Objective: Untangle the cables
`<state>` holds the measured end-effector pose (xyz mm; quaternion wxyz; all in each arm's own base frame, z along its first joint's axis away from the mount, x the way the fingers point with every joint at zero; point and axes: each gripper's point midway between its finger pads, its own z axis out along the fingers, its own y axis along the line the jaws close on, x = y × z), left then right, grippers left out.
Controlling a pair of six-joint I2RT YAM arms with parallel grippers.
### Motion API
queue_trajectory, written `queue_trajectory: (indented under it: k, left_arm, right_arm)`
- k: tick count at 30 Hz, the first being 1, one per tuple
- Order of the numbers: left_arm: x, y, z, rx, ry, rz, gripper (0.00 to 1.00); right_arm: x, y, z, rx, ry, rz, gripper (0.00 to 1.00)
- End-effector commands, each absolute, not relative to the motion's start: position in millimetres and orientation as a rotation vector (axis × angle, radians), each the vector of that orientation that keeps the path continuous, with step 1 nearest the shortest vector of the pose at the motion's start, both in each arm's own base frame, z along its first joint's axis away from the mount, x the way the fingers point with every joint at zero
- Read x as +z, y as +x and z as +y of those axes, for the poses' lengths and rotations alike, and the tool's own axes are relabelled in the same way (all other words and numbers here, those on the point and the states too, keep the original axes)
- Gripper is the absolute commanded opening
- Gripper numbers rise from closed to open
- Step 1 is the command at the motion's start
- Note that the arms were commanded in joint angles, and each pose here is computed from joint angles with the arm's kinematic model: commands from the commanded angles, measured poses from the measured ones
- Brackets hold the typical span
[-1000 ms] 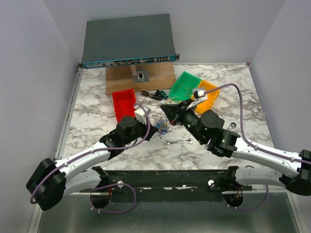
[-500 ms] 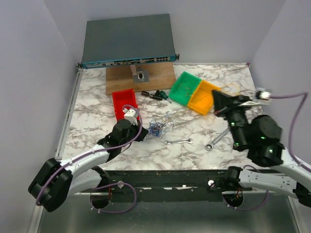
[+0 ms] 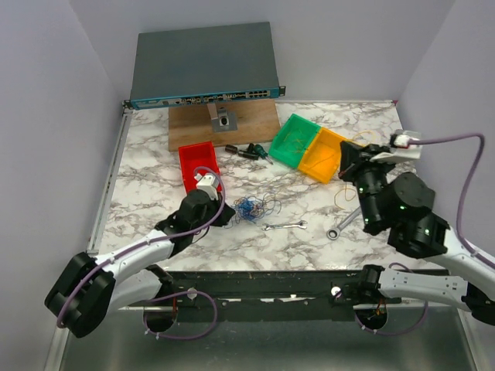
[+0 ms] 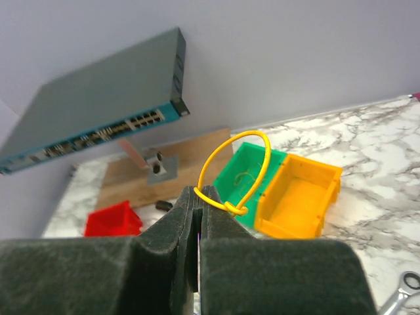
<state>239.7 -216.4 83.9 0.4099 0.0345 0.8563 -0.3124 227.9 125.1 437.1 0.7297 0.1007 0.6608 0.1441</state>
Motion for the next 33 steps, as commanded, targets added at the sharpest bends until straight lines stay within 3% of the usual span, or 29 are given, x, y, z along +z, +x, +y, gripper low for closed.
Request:
queue_trajectory:
  k: [1, 8, 13, 20, 25, 33]
  left_arm:
    - [88.5, 241.9, -195.7, -0.693, 0.013, 2.138, 0.0]
    - [114.9, 241.8, -145.7, -0.571, -0.188, 2.006, 0.0]
    - [152.1, 236.1, -121.0, -0.541, -0.261, 1.9, 0.0]
    - [189.0, 222.5, -48.6, -0.379, -0.582, 1.764, 0.0]
    - [203.5, 205.4, 2.5, -0.239, -0.784, 1.637, 0.0]
    - [208.6, 211.1, -10.6, -0.302, -0.704, 1.633, 0.0]
  right_arm:
    - [429.1, 233.4, 114.7, 0.15, 0.24, 1.495, 0.01]
    - [401.7, 248.6, 120.4, -0.026, 0.178, 1.545, 0.01]
    - [335.9, 301.5, 116.1, -0.047, 0.172, 1.759, 0.01]
    - [284.7, 347.0, 8.0, 0.028, 0.614, 1.851, 0.01]
    - [261.6, 333.8, -84.8, 0.119, 1.036, 1.72, 0.01]
    - [247.2, 342.7, -57.8, 0.301, 0.874, 1.78, 0.01]
